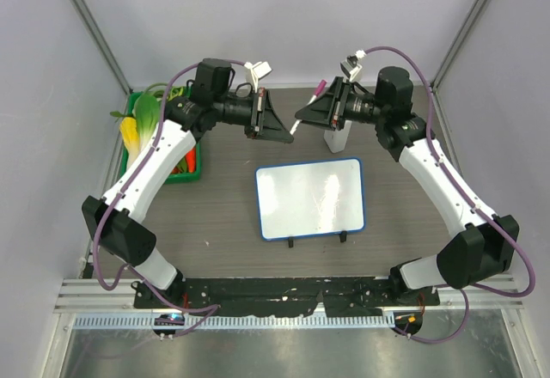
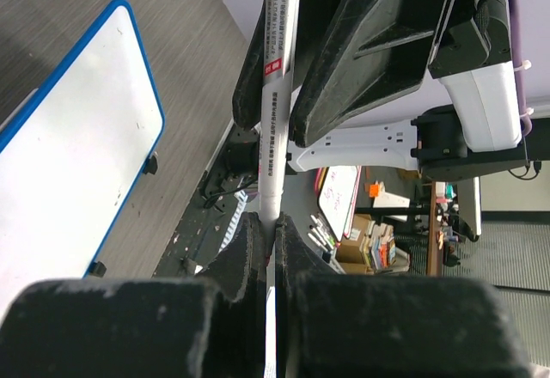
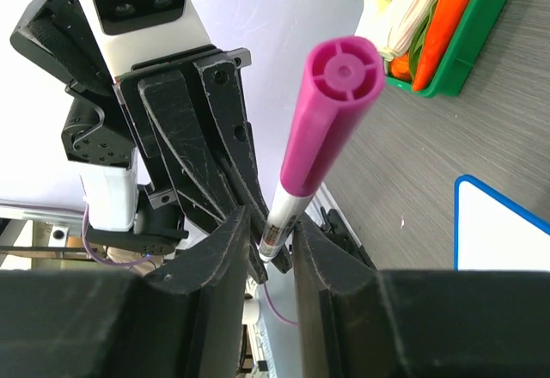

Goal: Write a sentence on the whiteboard
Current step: Pass from the left arm to the right

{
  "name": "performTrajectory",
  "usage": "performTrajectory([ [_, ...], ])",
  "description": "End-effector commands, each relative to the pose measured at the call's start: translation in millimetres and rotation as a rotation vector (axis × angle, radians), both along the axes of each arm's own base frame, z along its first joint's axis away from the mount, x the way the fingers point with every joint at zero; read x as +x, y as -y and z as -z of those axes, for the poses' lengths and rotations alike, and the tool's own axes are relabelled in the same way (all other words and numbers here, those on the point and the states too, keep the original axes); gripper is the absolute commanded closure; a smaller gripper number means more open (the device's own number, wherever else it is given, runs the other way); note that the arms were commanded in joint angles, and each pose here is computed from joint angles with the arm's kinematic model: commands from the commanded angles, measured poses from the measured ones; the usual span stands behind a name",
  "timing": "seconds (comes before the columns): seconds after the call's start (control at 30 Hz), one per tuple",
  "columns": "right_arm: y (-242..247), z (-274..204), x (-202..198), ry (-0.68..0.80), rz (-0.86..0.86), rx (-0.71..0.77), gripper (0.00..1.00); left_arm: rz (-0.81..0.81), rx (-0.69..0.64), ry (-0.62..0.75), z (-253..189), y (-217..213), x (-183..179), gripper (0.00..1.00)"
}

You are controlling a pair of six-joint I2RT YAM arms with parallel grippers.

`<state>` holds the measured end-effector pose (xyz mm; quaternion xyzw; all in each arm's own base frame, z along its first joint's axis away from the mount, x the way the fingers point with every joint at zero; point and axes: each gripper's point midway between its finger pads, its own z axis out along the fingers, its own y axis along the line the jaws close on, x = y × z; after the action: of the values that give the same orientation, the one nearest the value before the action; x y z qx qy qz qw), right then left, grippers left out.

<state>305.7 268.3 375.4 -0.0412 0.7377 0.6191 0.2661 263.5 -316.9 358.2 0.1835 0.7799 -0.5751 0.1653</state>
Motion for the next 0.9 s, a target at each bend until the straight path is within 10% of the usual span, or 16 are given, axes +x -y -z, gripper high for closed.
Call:
performTrajectory([
  [0.0,0,-22,-19,0.081,-0.06,0.038,0.71,0.028,-0.05,0.045,-21,-3,-13,1.0],
  [0.3,0,-16,-24,0.065,-0.08,0.038,0.99,0.029,-0.051,0.048,-22,-4,-14,1.0],
  [0.87,7,-4,-43,0.051,-0.077,0.028,0.99,-0.036,-0.016,0.079,-19,-10,-8,1.0],
])
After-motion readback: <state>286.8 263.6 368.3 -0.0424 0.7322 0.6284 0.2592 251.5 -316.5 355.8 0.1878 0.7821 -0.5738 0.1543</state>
